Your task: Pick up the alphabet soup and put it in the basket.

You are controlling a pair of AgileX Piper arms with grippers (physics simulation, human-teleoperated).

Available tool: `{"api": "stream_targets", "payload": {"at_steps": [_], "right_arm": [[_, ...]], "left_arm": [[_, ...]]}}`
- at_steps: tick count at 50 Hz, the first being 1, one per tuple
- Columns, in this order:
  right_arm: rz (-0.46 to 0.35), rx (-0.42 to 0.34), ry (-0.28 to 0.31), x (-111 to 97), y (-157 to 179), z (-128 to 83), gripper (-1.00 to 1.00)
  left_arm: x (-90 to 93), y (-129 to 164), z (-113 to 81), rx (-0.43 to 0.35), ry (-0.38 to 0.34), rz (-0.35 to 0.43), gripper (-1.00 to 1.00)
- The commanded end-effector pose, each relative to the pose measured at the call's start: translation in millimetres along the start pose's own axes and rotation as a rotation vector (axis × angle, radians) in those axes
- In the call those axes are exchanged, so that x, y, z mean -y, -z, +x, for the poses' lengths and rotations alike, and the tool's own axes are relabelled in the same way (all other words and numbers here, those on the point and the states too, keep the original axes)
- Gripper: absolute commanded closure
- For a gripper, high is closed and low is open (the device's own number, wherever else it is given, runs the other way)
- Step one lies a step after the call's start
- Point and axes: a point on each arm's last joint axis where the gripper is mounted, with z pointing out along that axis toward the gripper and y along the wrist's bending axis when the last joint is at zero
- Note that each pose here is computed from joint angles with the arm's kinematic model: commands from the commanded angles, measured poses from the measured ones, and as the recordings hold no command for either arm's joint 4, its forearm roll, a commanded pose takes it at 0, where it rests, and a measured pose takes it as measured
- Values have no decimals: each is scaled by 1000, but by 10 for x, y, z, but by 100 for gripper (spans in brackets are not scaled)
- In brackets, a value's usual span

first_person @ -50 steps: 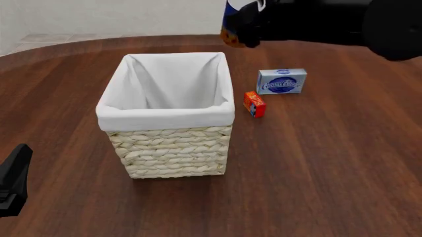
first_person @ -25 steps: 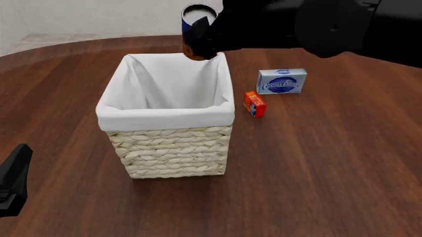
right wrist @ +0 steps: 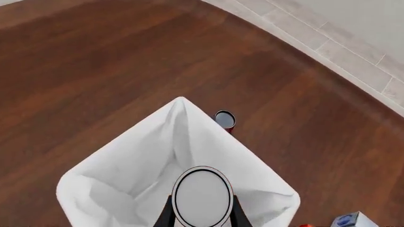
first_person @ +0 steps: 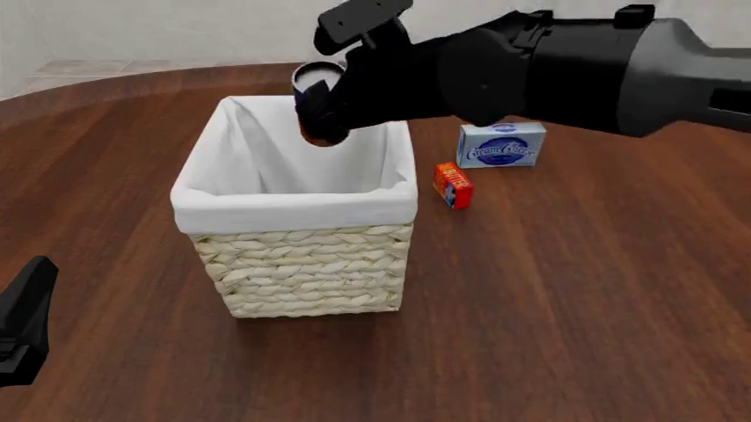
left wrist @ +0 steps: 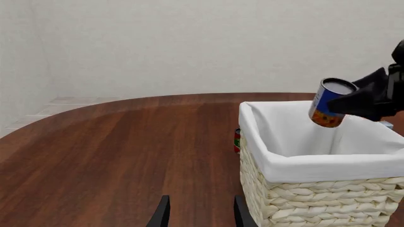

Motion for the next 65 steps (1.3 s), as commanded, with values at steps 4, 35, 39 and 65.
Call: {"api": "stream_targets", "payload": {"at_steps": [4,35,39,65], "right_arm": [[-1,-60,-11,14,-322,132,100],[-48,-177,45,-154,-606,364,100],[-47,-184,46,-148,-628,384,100],[-46,-182,46,-144,-627,371,-100]], "left_arm": [[0,0,0,0,0,0,-100],[0,0,0,0,0,0,-100],[0,0,0,0,0,0,-100],[0,0,0,0,0,0,-100]]}}
